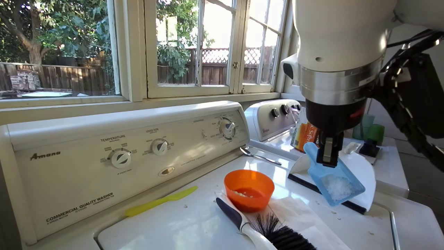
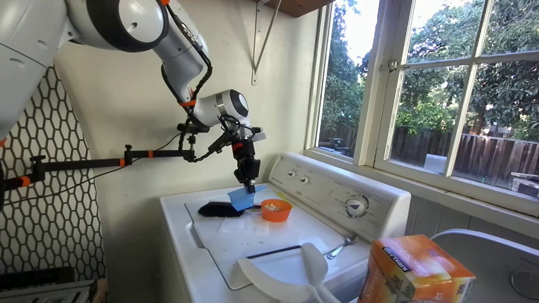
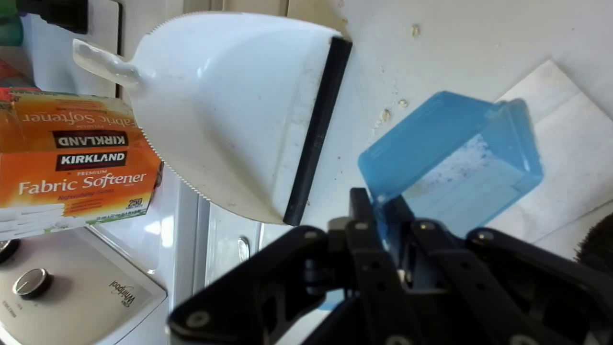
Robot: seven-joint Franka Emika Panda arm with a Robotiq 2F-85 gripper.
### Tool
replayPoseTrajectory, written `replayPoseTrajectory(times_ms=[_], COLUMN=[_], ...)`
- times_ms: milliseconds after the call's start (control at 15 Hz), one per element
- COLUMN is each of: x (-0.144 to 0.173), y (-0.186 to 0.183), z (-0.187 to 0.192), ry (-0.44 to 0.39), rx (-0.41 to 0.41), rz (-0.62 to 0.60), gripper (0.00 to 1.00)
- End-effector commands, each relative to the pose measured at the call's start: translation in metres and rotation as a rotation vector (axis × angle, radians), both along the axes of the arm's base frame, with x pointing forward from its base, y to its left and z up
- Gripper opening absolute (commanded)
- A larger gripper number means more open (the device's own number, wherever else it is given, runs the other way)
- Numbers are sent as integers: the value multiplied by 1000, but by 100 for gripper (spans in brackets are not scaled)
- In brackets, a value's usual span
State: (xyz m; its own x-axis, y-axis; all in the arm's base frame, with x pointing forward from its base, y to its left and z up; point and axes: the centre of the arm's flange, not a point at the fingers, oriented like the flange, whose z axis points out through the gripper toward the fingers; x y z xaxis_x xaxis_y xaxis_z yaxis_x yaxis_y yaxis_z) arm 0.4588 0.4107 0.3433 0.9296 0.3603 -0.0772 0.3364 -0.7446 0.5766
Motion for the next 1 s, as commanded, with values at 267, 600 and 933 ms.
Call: replayPoseTrajectory(times_ms=[267, 600, 933], x=[0, -4, -2], y=[10, 24, 35], z=[-1, -3, -11], ry=[1, -19, -43], rx=[-97, -240, -326], rz=[20, 38, 49], gripper=[3, 3, 3])
